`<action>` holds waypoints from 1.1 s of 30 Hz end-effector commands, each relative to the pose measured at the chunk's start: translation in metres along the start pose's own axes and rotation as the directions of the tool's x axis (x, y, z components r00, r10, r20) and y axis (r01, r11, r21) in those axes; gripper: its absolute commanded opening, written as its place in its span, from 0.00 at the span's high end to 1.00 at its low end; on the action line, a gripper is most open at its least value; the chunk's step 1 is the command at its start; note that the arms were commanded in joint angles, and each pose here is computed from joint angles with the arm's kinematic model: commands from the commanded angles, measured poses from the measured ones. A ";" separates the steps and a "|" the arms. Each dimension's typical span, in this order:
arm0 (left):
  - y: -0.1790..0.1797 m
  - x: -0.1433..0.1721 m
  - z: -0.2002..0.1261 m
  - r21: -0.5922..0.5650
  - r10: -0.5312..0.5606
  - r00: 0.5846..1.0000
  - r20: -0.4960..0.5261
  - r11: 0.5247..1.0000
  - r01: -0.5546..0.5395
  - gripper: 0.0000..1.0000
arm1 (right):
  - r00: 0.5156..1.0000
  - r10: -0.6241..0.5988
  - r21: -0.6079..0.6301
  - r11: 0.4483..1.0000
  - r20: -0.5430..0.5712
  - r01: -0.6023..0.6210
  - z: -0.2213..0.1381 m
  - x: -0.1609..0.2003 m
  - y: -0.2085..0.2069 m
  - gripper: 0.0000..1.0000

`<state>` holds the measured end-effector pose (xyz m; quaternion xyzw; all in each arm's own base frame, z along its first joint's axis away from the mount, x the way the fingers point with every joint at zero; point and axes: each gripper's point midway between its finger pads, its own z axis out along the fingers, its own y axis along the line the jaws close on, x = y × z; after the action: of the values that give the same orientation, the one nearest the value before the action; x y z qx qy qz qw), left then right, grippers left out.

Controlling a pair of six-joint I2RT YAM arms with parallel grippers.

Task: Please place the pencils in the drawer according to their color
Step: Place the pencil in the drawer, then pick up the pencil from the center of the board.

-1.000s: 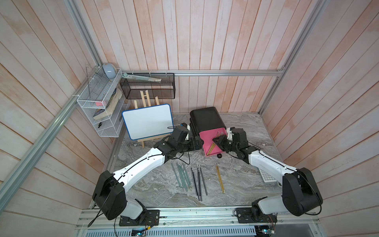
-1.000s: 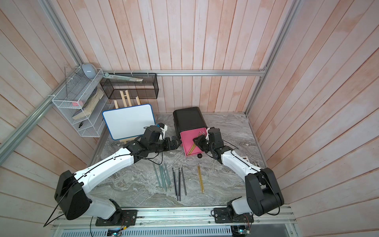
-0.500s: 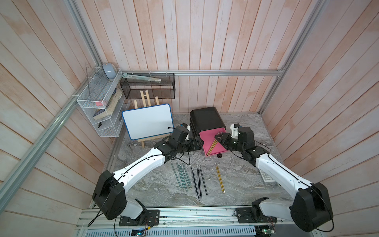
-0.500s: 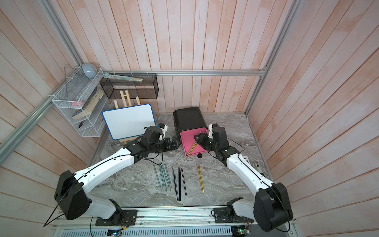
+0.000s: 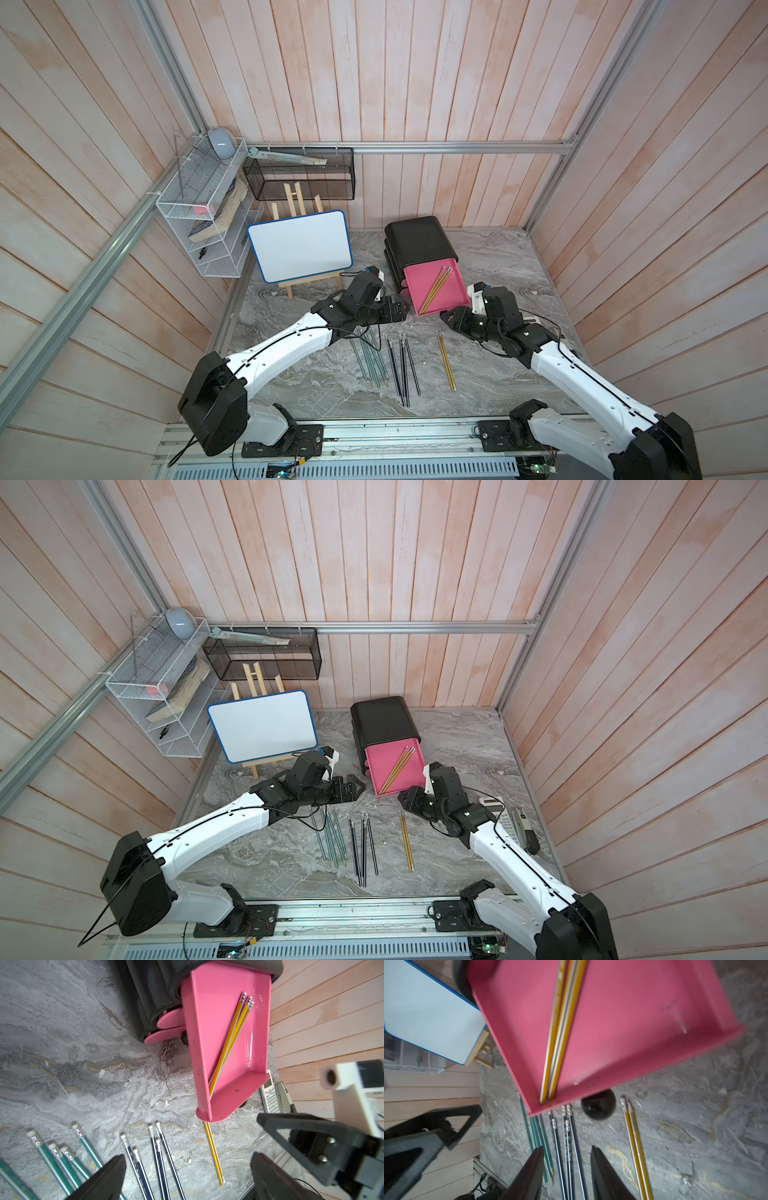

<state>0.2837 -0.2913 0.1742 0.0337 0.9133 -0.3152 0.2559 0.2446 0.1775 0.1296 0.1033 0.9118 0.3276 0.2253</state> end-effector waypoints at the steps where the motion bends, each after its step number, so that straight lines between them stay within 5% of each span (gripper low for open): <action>1: -0.004 -0.002 -0.004 0.014 -0.001 0.999 0.032 1.000 0.001 0.00 | 0.997 -0.023 0.113 0.993 -0.069 0.031 0.004 0.030 -0.033 0.57; 11: -0.005 -0.003 -0.001 0.024 -0.019 0.999 0.039 1.000 0.018 0.00 | 0.977 -0.097 0.229 0.963 -0.189 0.140 0.029 0.076 -0.059 0.57; 33: -0.003 -0.001 -0.001 0.022 -0.017 0.999 0.039 1.000 0.016 0.00 | 0.958 -0.122 0.277 0.941 -0.261 0.195 0.048 0.090 -0.070 0.57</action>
<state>0.2844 -0.2948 0.1729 0.0250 0.9090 -0.3239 0.2610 0.1839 0.1825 0.0222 0.0296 0.9748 0.1884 0.1158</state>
